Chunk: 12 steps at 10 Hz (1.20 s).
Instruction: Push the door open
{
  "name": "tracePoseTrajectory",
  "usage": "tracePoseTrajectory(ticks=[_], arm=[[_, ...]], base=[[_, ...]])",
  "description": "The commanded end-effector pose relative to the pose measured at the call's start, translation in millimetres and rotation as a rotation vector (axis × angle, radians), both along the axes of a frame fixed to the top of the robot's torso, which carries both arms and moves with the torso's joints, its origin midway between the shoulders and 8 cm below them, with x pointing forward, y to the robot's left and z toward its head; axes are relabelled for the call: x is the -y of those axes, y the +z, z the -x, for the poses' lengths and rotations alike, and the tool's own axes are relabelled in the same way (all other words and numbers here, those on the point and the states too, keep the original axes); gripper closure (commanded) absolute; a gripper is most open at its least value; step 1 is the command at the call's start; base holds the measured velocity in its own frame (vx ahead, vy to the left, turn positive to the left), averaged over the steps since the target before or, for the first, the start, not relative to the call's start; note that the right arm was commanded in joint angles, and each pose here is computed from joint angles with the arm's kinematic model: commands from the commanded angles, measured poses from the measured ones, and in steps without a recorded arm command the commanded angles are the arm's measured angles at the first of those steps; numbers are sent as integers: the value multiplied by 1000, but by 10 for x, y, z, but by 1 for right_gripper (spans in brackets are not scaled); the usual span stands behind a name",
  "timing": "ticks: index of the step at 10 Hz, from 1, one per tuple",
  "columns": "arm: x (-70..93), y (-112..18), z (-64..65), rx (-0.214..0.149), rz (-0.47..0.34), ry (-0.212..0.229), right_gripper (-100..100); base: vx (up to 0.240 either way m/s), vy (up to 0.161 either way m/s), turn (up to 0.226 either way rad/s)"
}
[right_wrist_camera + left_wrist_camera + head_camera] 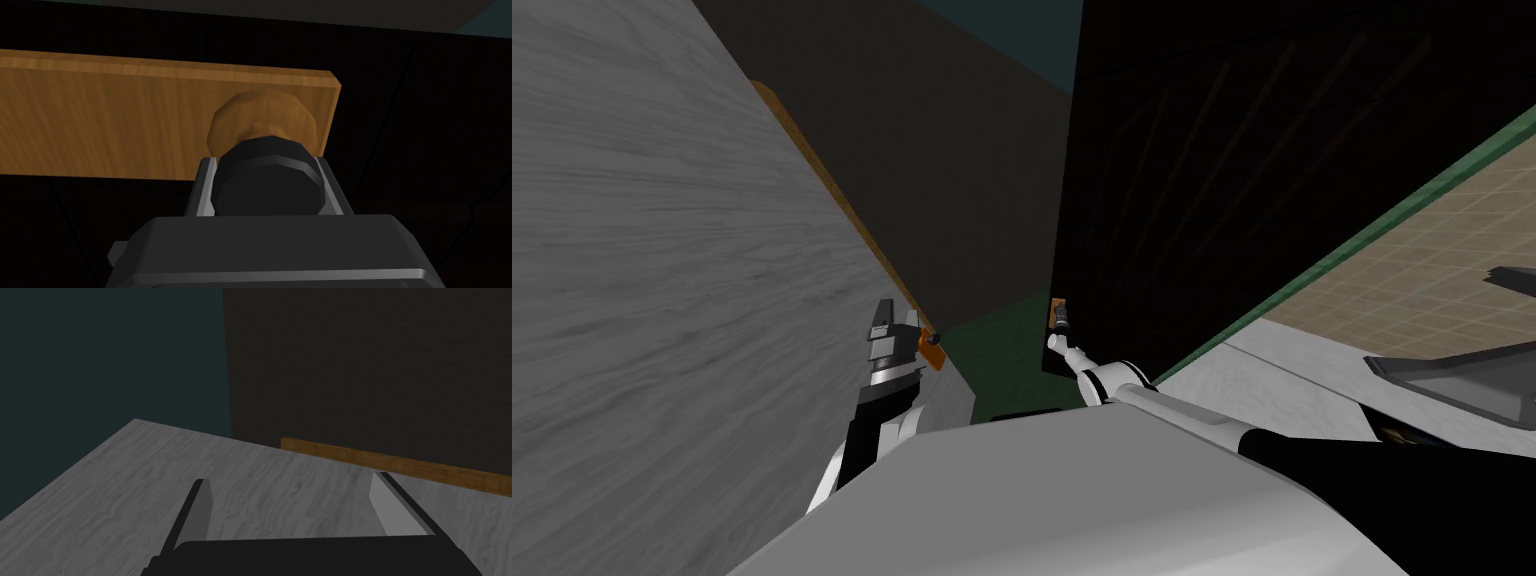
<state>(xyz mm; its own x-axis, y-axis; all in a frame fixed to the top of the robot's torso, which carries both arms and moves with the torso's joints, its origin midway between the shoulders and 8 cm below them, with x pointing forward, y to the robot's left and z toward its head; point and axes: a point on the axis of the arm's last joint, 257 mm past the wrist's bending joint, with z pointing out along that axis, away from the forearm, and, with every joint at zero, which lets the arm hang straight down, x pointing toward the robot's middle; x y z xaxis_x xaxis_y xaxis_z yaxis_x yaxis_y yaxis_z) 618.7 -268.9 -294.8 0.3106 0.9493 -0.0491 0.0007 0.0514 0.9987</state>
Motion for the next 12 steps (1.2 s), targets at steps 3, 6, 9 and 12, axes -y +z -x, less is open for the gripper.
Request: tracePoseTrajectory(ticks=[3,6,9,12], arm=[[185,104,19,25,11,-39,100],[185,104,19,25,11,-39,100],[292,102,65,25,1,-98,100],[265,63,108,19,-18,-131,100]], base=[[68,-4,4],[-4,-1,2],[113,7,15],[118,-21,10]])
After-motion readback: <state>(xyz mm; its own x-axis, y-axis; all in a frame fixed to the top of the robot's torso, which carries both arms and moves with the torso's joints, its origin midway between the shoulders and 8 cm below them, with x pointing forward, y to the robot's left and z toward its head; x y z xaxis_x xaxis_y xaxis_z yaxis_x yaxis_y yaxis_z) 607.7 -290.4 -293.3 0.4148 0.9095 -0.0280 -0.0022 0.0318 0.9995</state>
